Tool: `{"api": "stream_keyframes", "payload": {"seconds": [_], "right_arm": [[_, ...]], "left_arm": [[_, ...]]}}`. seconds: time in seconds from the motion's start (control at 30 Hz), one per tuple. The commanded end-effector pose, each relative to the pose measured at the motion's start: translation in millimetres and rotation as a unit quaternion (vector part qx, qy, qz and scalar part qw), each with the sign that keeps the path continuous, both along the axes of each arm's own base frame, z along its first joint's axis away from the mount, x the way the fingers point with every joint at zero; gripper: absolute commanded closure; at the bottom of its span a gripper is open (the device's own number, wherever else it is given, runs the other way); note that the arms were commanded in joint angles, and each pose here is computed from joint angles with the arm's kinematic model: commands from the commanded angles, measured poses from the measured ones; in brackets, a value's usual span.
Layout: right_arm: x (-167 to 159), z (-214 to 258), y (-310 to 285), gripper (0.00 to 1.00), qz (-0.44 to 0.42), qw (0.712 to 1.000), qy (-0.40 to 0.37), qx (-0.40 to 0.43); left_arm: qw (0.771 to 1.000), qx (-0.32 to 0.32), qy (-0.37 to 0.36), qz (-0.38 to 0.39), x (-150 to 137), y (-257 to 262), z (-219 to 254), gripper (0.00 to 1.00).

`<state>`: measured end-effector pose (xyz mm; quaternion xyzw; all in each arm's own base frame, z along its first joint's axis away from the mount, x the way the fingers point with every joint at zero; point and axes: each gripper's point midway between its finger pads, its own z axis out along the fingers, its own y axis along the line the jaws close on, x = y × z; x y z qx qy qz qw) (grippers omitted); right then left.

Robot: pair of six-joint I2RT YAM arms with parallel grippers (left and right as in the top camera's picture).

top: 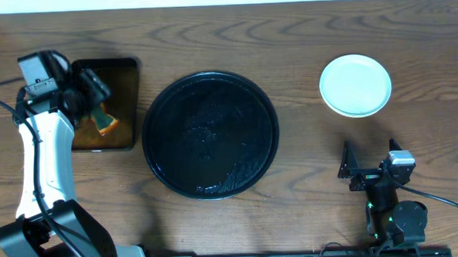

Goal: Clean dirty plates on tray and stack at the side

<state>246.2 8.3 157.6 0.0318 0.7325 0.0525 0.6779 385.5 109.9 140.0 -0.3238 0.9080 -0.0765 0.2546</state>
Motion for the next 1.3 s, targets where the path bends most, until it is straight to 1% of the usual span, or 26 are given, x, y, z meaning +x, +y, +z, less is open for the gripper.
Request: {"api": "stream_keyframes", "payload": {"seconds": [0.0, 0.17, 0.23, 0.3, 0.43, 0.5, 0.53, 0.67, 0.73, 0.83, 1.0, 1.1, 1.13, 1.27], "right_arm": [[0.0, -0.7, -7.0, 0.01, -0.015, 1.000, -0.001, -0.007], [0.0, -0.7, -7.0, 0.01, -0.015, 1.000, -0.001, -0.007], [0.0, -0.7, -7.0, 0.01, -0.015, 1.000, -0.001, -0.007], [0.0, -0.7, -7.0, 0.01, -0.015, 1.000, -0.001, -0.007], [0.0, -0.7, -7.0, 0.01, -0.015, 1.000, -0.001, -0.007], [0.0, -0.7, -7.0, 0.01, -0.015, 1.000, -0.001, -0.007], [0.0, -0.7, -7.0, 0.01, -0.015, 1.000, -0.001, -0.007], [0.0, -0.7, -7.0, 0.01, -0.015, 1.000, -0.001, -0.007], [0.0, -0.7, -7.0, 0.01, -0.015, 1.000, -0.001, -0.007], [0.0, -0.7, -7.0, 0.01, -0.015, 1.000, -0.001, -0.007], [0.0, -0.7, -7.0, 0.01, -0.015, 1.000, -0.001, -0.007], [0.0, -0.8, -7.0, 0.01, -0.015, 1.000, -0.001, -0.007], [0.0, -0.7, -7.0, 0.01, -0.015, 1.000, -0.001, -0.007], [0.0, -0.7, -7.0, 0.01, -0.015, 1.000, -0.001, -0.007]], "left_arm": [[0.997, 0.018, 0.078, 0.016, -30.2, 7.0, -19.0, 0.22], [0.989, -0.004, 0.150, 0.009, -64.8, -7.9, -42.5, 0.22], [0.986, -0.006, 0.166, -0.004, -72.7, -16.2, -56.5, 0.22], [0.986, -0.003, 0.166, -0.020, -75.4, -25.6, -71.7, 0.22], [0.990, 0.019, 0.120, -0.069, -69.4, -56.2, -105.8, 0.22], [0.991, 0.028, 0.094, -0.091, -66.5, -70.5, -113.2, 0.22], [0.990, 0.038, 0.073, -0.115, -64.7, -82.7, -116.1, 0.22], [0.982, 0.067, 0.010, -0.178, -54.0, -109.1, -105.2, 0.22], [0.978, 0.084, -0.019, -0.189, -49.0, -114.6, -92.5, 0.22], [0.977, 0.099, -0.044, -0.186, -53.4, -114.4, -77.1, 0.22], [0.976, 0.114, -0.067, -0.176, -71.2, -109.7, -73.3, 0.22], [0.972, 0.120, -0.108, -0.171, -76.1, -109.9, -67.1, 0.22], [0.968, 0.125, -0.137, -0.168, -80.3, -109.9, -62.2, 0.22], [0.956, 0.137, -0.208, -0.158, -98.0, -109.6, -48.0, 0.22]]}}
